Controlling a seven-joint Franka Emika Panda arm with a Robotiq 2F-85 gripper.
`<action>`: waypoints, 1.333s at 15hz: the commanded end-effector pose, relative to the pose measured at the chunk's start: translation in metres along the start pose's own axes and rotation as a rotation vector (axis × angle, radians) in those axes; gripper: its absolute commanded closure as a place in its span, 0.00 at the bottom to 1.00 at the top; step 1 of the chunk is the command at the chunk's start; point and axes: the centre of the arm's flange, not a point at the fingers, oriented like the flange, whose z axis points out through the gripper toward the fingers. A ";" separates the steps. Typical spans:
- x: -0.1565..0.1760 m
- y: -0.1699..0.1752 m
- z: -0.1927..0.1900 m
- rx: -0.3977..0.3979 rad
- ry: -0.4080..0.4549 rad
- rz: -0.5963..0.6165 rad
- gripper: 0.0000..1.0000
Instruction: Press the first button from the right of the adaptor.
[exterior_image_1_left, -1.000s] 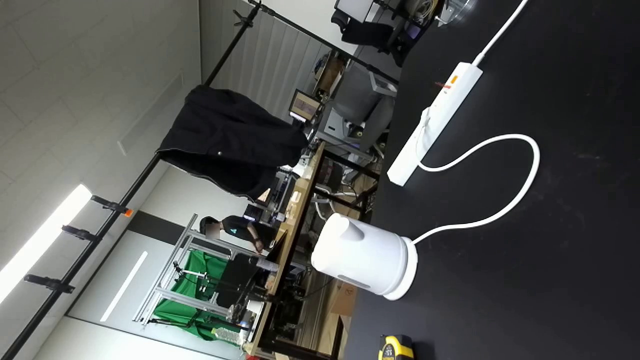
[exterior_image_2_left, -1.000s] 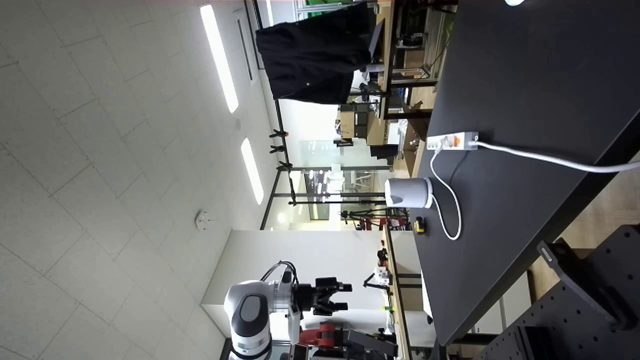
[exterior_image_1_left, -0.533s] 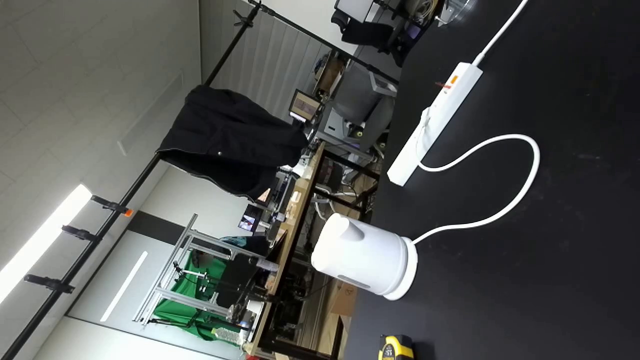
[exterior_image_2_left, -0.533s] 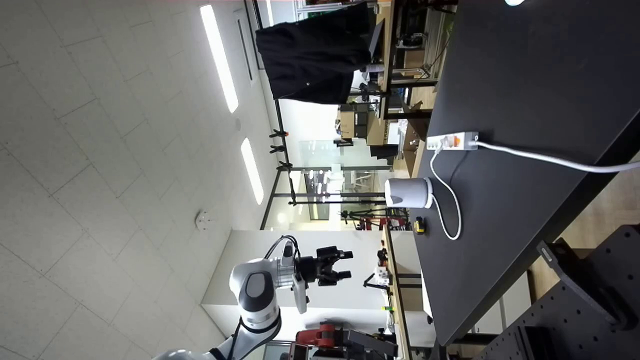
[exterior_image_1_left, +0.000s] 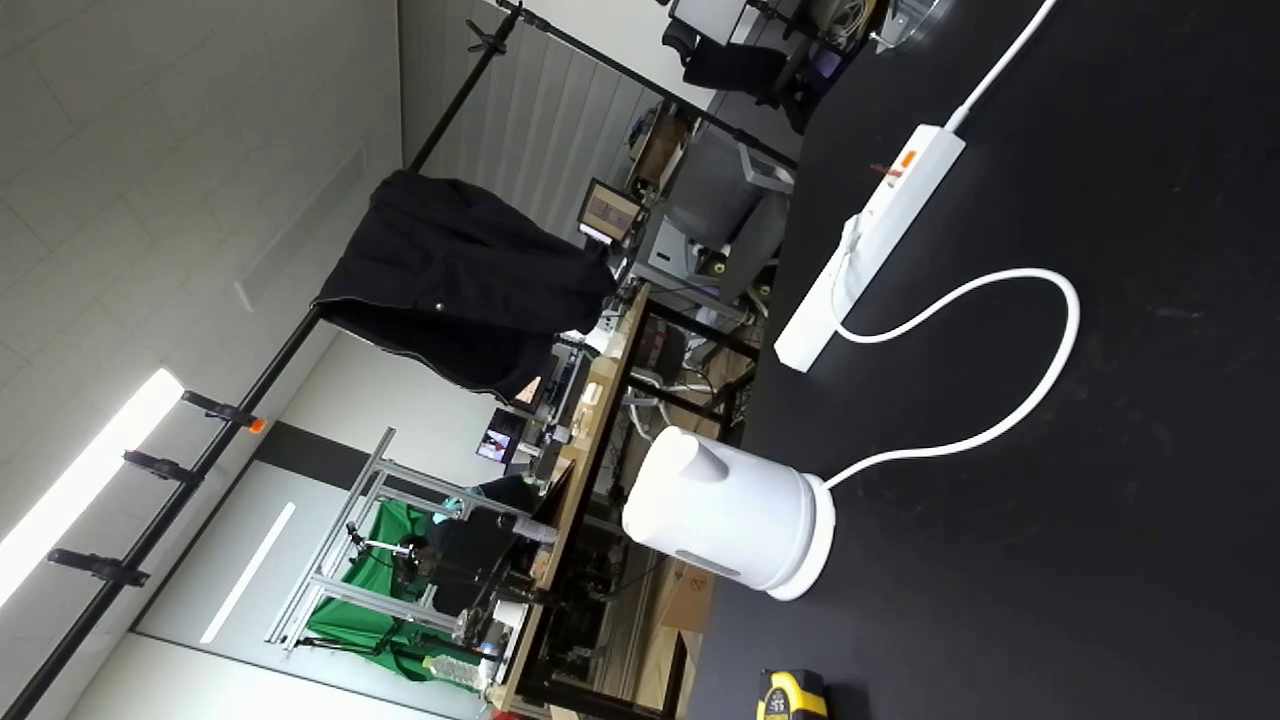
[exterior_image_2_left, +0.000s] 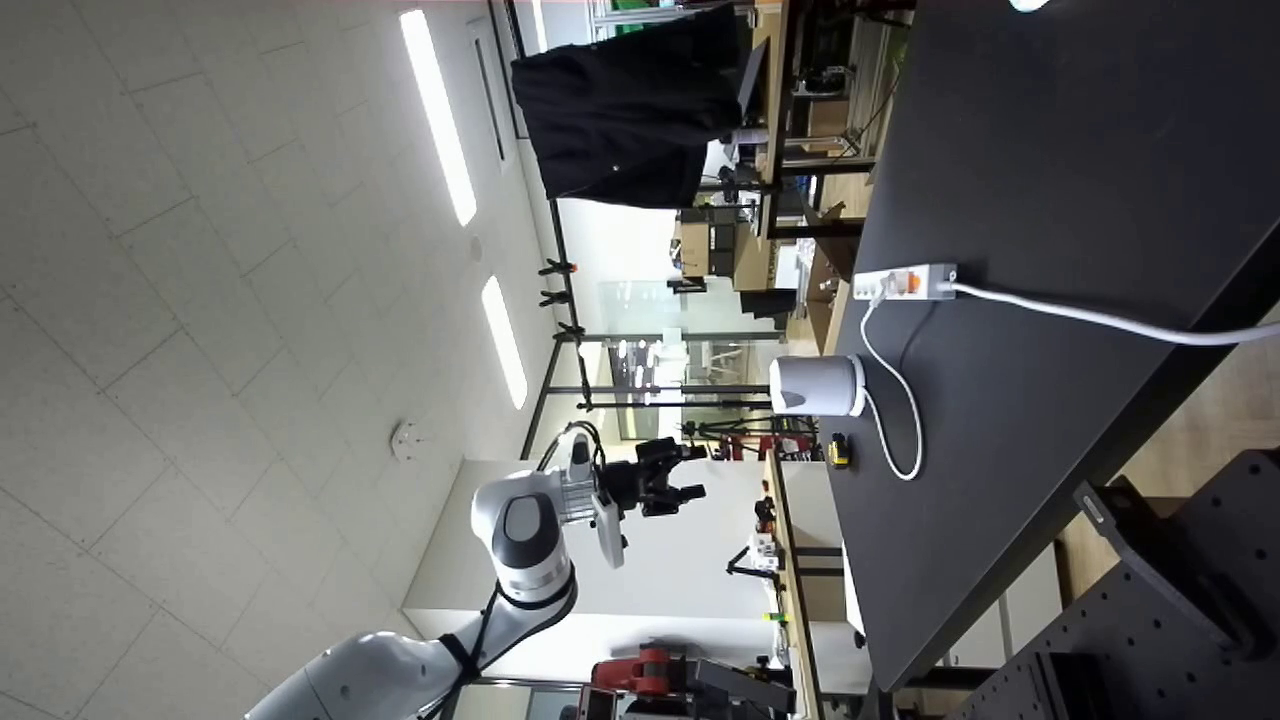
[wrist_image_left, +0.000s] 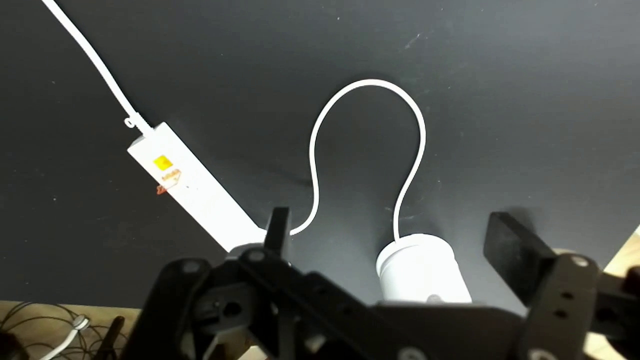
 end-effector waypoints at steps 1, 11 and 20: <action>0.024 0.019 -0.004 0.000 -0.003 0.061 0.00; 0.014 0.020 0.000 0.002 0.003 0.049 0.00; 0.038 0.039 0.011 -0.015 0.011 0.066 0.00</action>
